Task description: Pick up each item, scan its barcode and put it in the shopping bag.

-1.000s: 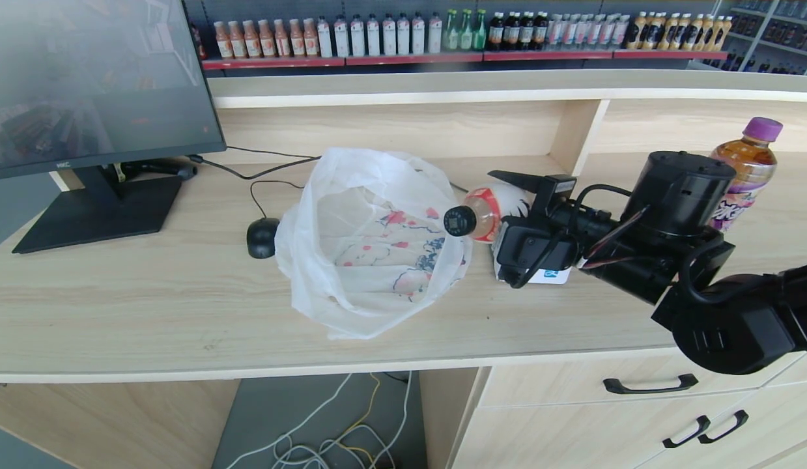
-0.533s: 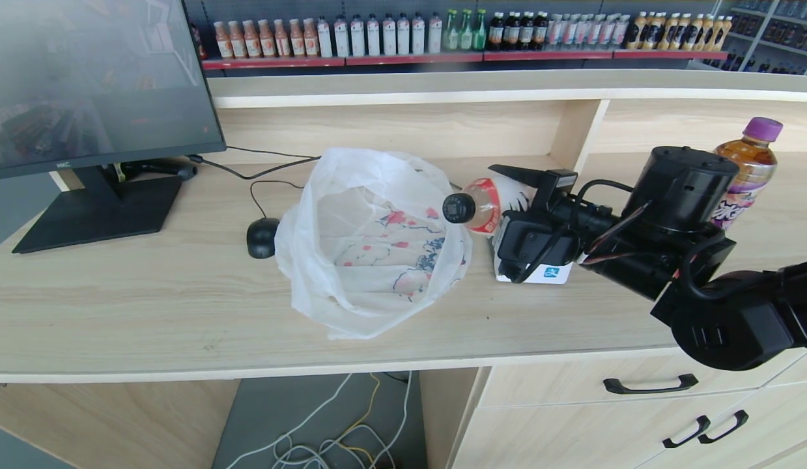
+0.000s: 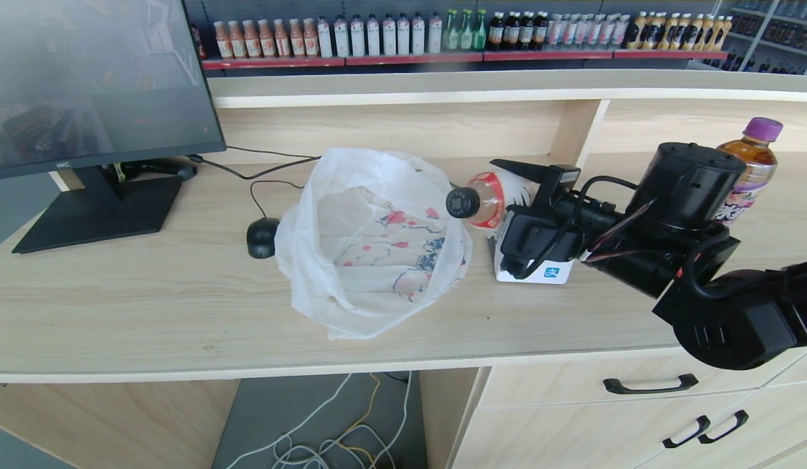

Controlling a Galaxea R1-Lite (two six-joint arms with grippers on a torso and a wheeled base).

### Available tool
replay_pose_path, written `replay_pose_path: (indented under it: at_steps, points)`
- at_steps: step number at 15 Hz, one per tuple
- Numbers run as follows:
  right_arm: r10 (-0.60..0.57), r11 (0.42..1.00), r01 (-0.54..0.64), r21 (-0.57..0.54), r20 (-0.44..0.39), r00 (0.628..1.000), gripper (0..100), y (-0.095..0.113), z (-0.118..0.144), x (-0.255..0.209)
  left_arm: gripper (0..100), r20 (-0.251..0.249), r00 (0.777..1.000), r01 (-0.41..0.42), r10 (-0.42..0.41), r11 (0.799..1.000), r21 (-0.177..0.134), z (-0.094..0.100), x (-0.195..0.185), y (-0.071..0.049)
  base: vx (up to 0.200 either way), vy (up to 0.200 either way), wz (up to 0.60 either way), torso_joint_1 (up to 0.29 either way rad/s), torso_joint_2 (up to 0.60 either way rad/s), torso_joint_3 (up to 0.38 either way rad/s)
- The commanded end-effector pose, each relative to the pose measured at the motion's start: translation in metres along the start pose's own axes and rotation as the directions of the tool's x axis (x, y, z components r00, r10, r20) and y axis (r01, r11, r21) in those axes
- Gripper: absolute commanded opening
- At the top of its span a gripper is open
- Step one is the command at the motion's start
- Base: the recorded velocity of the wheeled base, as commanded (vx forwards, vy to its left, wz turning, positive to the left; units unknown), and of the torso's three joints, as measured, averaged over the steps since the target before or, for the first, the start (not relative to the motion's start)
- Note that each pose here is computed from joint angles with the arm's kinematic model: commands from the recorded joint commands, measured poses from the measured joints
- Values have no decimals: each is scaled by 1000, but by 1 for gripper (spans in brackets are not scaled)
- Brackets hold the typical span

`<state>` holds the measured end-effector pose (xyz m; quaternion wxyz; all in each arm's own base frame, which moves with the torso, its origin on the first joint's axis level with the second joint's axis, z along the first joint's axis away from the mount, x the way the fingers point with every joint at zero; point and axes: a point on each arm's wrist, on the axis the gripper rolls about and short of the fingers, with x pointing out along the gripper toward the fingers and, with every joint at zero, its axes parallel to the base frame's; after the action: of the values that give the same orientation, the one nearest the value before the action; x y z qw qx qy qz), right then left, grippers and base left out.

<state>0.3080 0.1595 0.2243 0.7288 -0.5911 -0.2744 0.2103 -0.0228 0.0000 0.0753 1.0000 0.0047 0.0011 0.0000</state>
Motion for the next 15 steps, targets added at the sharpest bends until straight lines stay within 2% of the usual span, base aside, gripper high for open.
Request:
replay_pose_path:
  at_steps: [1, 7, 12, 15]
  points:
    - [-30, 1000, 30, 4, 3, 1000, 0, -10, 3, -4, 100, 1, 1000, 0, 0, 1000, 0, 0, 0, 0, 0, 0, 0, 0, 0, 0]
    - [-100, 991, 99, 89, 12, 995, 0, -34, 9, -11, 100, 1, 1000, 0, 0, 1000, 0, 0, 0, 0, 0, 0, 0, 0, 0, 0]
    - [-161, 953, 165, 253, -36, 986, 0, -42, 11, -14, 100, 1, 1000, 0, 0, 1000, 0, 0, 0, 0, 0, 0, 0, 0, 0, 0]
    - [-190, 903, 202, 380, -70, 979, 0, -42, 10, -15, 100, 1, 1000, 0, 0, 1000, 0, 0, 0, 0, 0, 0, 0, 0, 0, 0]
